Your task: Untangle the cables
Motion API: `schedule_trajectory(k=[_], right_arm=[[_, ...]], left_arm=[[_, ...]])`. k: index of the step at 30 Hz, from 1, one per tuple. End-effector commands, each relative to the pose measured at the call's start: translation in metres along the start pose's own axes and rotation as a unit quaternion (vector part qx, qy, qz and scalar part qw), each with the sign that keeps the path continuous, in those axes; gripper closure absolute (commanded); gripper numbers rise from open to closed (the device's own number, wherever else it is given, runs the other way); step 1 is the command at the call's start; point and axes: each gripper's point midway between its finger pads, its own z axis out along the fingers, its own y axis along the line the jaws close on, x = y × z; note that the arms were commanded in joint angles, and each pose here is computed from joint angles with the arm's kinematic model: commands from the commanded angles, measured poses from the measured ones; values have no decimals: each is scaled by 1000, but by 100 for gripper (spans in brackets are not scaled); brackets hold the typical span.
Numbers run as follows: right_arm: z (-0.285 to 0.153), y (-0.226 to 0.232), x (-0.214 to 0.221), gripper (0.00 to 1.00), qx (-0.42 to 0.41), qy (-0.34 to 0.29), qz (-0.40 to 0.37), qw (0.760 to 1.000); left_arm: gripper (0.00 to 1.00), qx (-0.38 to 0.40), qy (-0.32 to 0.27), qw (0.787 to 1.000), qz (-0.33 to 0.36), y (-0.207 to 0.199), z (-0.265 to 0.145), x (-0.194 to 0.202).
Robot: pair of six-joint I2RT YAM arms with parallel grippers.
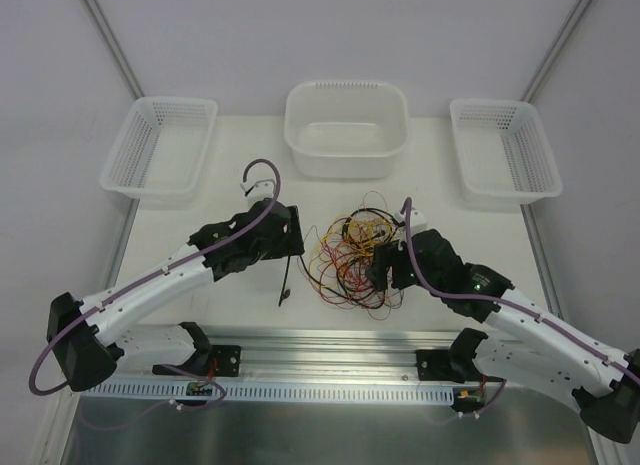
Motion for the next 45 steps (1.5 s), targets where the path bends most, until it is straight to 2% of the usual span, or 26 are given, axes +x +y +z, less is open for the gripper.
schedule_trajectory(k=[1,6,10,11,13,14,18,25,32,36,37,39,41,42,45], right_arm=[[0,-1,1,23,2,-8,7,1000],[3,0,3,22,-1,-6,9,1000],[7,1,5,22,-1,-1,8,1000],[7,1,4,22,-2,-3,8,1000],[9,3,3,19,-4,0,7,1000],[10,4,2,18,-4,0,6,1000],[16,11,-12,14,-5,-6,5,1000],[40,24,-46,10,19,-13,24,999],[103,21,-37,13,62,40,35,997],[141,-2,0,27,92,95,82,988],[143,-8,6,38,99,102,89,986],[144,-24,20,46,119,120,97,981],[139,-37,26,63,135,127,104,977],[135,-44,35,81,144,134,107,975],[117,-67,37,94,179,130,119,968]], left_arm=[[17,-25,1,999,21,5,7,-10],[28,-15,40,998,39,-8,20,0],[51,-16,58,997,45,-10,26,8],[67,-12,64,997,44,-12,26,10],[83,-5,69,997,47,-15,26,11],[98,2,72,996,48,-17,24,12],[100,33,53,996,61,-27,7,1],[100,124,12,982,139,-55,-37,-23],[100,217,-22,961,170,-81,-84,-47],[100,267,-69,946,168,-94,-126,-74],[100,272,-79,944,167,-94,-133,-79],[100,285,-113,938,161,-95,-156,-97],[100,285,-142,935,155,-93,-171,-112],[100,280,-174,933,147,-89,-187,-128],[100,253,-242,928,130,-75,-217,-164]])
